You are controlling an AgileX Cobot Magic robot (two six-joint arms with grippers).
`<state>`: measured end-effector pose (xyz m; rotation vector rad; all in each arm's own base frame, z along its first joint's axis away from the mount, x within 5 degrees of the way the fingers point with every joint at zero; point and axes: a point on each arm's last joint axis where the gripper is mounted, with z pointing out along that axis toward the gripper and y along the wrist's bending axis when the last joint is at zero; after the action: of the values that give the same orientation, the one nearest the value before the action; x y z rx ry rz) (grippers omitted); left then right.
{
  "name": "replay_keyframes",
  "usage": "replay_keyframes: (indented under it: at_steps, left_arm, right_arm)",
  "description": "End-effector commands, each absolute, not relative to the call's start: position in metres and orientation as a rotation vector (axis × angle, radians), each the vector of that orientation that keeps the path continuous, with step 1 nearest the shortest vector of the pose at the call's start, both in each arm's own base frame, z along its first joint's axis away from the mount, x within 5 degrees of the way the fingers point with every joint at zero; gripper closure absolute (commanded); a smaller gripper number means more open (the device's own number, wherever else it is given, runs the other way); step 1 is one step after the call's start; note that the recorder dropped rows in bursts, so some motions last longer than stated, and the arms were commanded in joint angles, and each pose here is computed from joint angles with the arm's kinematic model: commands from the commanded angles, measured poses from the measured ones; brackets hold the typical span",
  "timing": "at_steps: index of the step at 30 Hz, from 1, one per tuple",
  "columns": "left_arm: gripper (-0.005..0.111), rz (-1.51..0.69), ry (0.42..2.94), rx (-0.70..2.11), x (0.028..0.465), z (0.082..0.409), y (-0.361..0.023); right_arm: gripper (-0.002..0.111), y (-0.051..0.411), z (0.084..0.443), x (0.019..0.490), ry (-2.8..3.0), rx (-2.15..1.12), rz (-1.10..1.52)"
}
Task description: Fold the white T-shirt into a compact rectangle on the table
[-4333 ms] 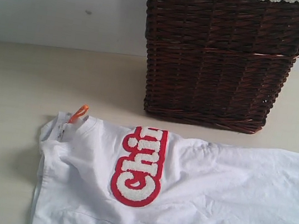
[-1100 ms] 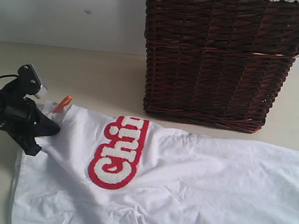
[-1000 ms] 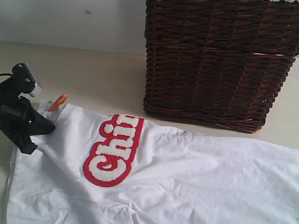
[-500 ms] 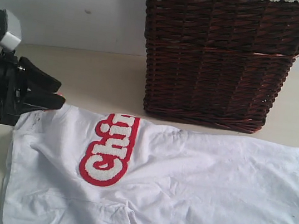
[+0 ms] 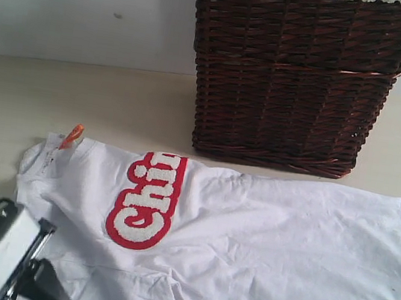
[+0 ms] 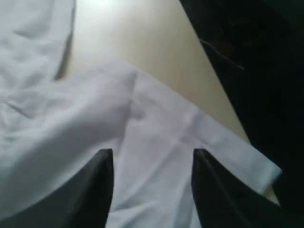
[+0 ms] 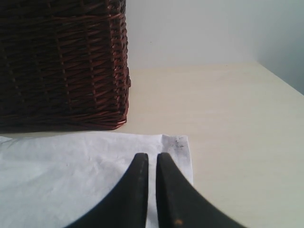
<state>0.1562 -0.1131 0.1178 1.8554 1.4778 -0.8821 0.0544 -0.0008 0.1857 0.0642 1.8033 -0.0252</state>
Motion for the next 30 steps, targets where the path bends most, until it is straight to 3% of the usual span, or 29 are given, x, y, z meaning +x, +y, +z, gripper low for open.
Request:
replay_keyframes:
  at_steps: [1,3,5,10,13,15,19,21,25,30]
  left_arm:
    - [0.072,-0.73,1.761,1.879,0.148,0.1,-0.106]
    - [0.079,-0.711,1.753,1.893,0.149,0.1,-0.105]
    - [0.078,-0.716,1.697,1.919,0.148,0.101,-0.106]
    - [0.052,-0.746,1.592,1.966,0.141,0.101,-0.107]
    - [0.047,-0.676,1.582,2.03,0.137,0.096,-0.102]
    - [0.052,-0.607,1.553,2.111,0.135,0.088,-0.096]
    - [0.076,-0.62,1.561,2.109,0.134,0.087,-0.096]
    - [0.105,-0.634,1.557,2.102,0.134,0.088,-0.097]
    - [0.107,-0.76,1.656,1.933,0.134,0.097,-0.104]
    - [0.107,-0.993,1.997,1.51,0.154,0.124,-0.117]
  right_arm:
    - [0.101,-0.001,0.185,0.054,1.79,0.061,-0.025]
    - [0.101,-0.001,0.185,0.054,1.79,0.061,-0.025]
    - [0.101,-0.001,0.185,0.054,1.79,0.061,-0.025]
    - [0.101,-0.001,0.185,0.054,1.79,0.061,-0.025]
    - [0.101,-0.001,0.185,0.054,1.79,0.059,-0.027]
    - [0.101,-0.001,0.185,0.054,1.79,0.059,-0.027]
    - [0.101,-0.001,0.185,0.054,1.79,0.062,-0.025]
    - [0.101,-0.001,0.185,0.054,1.79,0.062,-0.025]
    - [0.101,-0.001,0.185,0.054,1.79,0.062,-0.025]
    - [0.101,-0.001,0.185,0.054,1.79,0.062,-0.025]
